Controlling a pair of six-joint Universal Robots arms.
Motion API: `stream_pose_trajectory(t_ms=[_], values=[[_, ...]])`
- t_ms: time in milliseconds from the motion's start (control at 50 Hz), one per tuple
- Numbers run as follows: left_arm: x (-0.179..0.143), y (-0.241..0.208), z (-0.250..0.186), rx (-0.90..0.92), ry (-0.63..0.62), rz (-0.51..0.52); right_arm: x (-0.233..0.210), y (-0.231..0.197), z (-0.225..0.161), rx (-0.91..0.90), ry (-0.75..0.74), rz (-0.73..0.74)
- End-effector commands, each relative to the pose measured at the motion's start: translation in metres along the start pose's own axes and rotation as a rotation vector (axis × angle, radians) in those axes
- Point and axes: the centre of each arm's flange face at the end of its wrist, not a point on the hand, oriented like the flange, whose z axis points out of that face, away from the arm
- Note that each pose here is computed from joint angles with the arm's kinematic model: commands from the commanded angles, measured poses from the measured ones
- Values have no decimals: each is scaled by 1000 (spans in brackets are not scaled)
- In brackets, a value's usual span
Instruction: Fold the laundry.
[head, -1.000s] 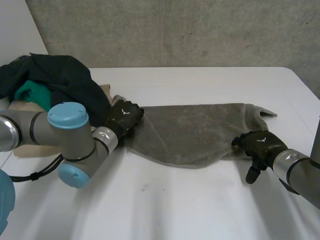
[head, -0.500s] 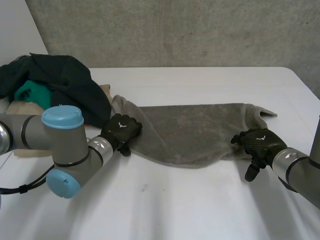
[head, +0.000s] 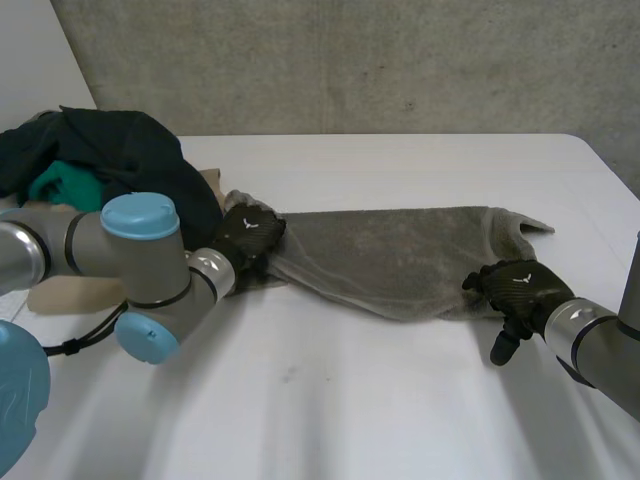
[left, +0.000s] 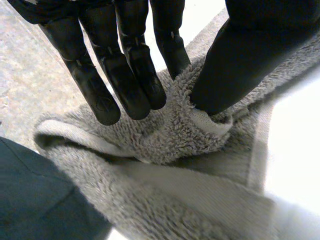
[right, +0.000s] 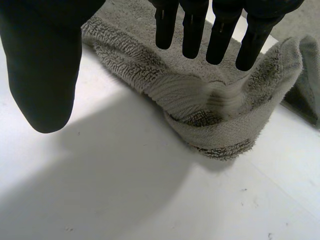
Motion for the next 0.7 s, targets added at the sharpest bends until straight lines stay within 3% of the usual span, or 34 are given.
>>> stream_pose_trajectory(t_ms=[20, 160, 260, 400, 540, 700], values=[[-1, -5, -1, 7, -12, 3, 4, -5, 3, 38, 33, 42], [-19, -59, -24, 104, -48, -75, -10, -13, 18, 63, 5, 198], [-29, -92, -43, 181, -70, -136, -38, -6, 45, 35, -53, 180], [-36, -112, -66, 214, -87, -140, -13, -22, 54, 53, 168, 104], [-44, -141, -101, 263, -109, -122, 15, -109, -25, 312, 272, -66], [-40, -147, -137, 192, -86, -136, 39, -120, -76, 172, 240, -250]])
